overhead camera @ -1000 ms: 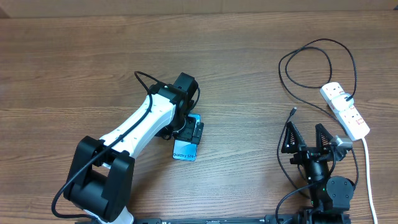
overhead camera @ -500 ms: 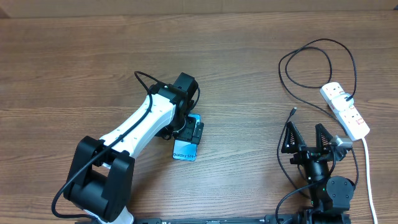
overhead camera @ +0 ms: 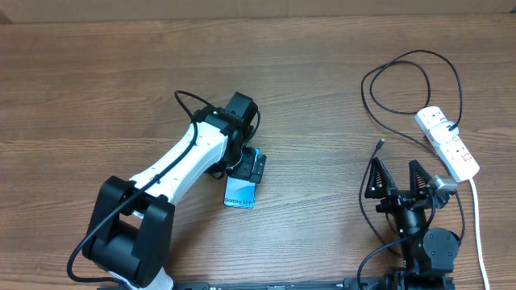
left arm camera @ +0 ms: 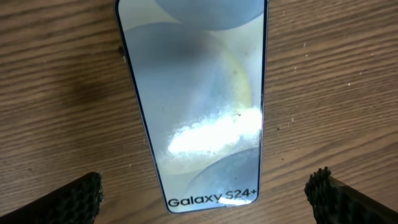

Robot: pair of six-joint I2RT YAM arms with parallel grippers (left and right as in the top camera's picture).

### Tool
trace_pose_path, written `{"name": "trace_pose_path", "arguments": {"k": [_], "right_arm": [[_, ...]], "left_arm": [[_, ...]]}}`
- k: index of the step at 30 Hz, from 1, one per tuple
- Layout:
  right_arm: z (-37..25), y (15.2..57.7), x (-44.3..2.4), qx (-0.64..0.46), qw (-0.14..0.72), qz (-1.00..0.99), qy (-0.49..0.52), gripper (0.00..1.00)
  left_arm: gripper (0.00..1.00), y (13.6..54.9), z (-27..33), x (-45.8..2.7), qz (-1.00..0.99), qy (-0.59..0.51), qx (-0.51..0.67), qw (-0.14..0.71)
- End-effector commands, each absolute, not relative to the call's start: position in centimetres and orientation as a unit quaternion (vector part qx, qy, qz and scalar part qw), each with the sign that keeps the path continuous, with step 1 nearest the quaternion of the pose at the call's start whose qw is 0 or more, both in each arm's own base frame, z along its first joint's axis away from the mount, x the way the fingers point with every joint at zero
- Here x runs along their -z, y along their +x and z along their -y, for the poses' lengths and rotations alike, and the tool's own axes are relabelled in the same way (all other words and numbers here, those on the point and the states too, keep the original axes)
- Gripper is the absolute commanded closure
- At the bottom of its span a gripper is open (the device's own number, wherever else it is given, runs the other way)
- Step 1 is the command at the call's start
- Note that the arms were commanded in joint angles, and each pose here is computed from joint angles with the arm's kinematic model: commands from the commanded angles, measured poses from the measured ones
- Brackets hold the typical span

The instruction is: Plug charger to phone and switch on socket

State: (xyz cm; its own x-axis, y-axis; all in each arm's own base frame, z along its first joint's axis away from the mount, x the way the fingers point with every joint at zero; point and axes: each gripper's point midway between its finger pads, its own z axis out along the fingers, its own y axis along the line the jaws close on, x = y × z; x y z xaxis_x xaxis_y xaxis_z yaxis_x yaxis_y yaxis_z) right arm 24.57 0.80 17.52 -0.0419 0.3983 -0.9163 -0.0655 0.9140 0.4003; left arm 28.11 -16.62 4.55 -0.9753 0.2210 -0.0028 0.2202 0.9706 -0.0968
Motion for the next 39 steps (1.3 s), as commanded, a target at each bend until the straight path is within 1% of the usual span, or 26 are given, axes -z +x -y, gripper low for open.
{"name": "trace_pose_path", "arguments": {"k": [1,4,7,11,22,27,34,39], "right_arm": [[-0.9,24.6,-17.3,-0.173,0.682,-0.701,0.118,0.00],[-0.9,24.6,-17.3,-0.173,0.682,-0.701,0.118,0.00],[-0.9,24.6,-17.3,-0.173,0.682,-0.701,0.118,0.00],[-0.9,24.6,-17.3,-0.173,0.682,-0.701,0.118,0.00],[-0.9,24.6,-17.3,-0.173,0.682,-0.701,0.118,0.00],[-0.9,24.6,-17.3,-0.173,0.682,-0.701,0.118,0.00],[-0.9,24.6,-17.3,-0.173,0.682,-0.701,0.118,0.00],[-0.9,24.6,-17.3,-0.173,0.682,-0.701,0.118,0.00]], "left_arm": [[0.00,27.4,15.9,-3.4,0.994,-0.108,-0.028,0.016],[0.00,27.8,15.3,-3.2,0.994,-0.107,-0.010,0.004],[0.00,28.4,15.8,-3.2,0.994,-0.107,-0.020,-0.007],[0.00,28.6,16.3,-3.2,0.996,-0.080,-0.025,-0.015],[0.00,28.4,17.5,-3.1,0.996,-0.086,-0.021,-0.027],[0.00,28.3,16.5,-2.3,0.998,-0.059,0.005,-0.034],[0.00,27.8,16.6,-0.6,0.998,-0.058,-0.008,-0.040],[0.00,27.9,16.7,-0.2,0.997,-0.058,-0.013,-0.045]]}}
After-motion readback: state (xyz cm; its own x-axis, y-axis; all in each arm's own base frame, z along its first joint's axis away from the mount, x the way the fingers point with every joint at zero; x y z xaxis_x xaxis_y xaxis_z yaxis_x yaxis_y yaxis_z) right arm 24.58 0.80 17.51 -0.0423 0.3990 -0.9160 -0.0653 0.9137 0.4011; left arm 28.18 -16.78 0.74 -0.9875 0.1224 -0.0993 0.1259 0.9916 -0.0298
